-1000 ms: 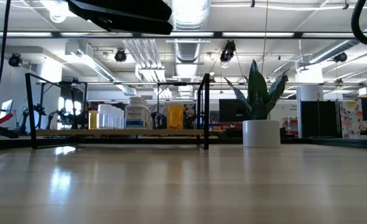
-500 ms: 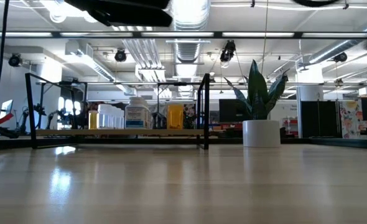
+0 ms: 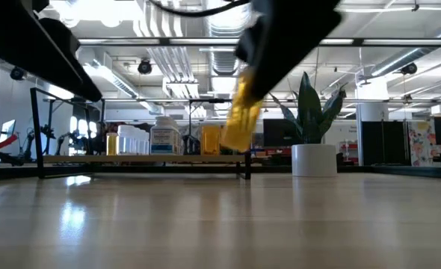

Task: Pick and place medicine bottles onto shelf by color
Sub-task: Put the small orange medicine container on the shelf

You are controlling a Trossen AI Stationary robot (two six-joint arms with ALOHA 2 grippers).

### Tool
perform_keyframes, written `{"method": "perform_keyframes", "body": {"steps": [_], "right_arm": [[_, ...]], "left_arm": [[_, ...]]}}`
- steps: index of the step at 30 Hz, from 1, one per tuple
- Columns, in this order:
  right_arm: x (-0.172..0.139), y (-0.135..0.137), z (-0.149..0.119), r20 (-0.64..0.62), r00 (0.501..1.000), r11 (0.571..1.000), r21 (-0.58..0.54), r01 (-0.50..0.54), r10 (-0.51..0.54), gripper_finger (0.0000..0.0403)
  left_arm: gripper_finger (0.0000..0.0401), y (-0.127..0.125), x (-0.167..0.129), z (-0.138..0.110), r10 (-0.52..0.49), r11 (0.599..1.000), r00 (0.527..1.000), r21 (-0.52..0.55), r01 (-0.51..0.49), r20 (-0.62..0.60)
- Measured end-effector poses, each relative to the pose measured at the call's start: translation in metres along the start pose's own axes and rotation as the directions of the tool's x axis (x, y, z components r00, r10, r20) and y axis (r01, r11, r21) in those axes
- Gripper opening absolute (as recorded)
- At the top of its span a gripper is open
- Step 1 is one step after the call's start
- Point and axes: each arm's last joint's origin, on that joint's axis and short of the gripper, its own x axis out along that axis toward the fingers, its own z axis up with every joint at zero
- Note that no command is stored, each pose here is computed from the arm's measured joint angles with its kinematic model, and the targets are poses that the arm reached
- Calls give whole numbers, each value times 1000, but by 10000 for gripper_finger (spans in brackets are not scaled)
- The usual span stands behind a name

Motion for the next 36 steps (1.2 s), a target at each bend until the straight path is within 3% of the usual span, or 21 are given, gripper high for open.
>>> {"method": "perform_keyframes", "body": {"steps": [8, 18, 23, 30, 36], "right_arm": [[30, -30, 40, -125, 991, 998, -18, 52, -54, 110], [61, -37, 55, -228, 974, 998, -59, -9, -5, 109], [62, -36, 58, -219, 976, 996, -84, -15, -4, 138], [32, -34, 62, -184, 983, 992, -121, -24, 1, 202], [-1, -22, 40, -177, 983, 993, -120, 18, -39, 209]], "left_arm": [[288, -2, 1, -8, 0, 1000, 1000, -6, 0, -8], [288, -2, 2, -11, 1, 1000, 1000, 2, -1, -12], [288, -4, 0, -13, -8, 1000, 1000, 7, 8, -11], [288, -4, -1, -13, -2, 1000, 1000, 10, 2, 2], [288, -7, -3, -18, 50, 998, 994, 18, -52, 102]]}}
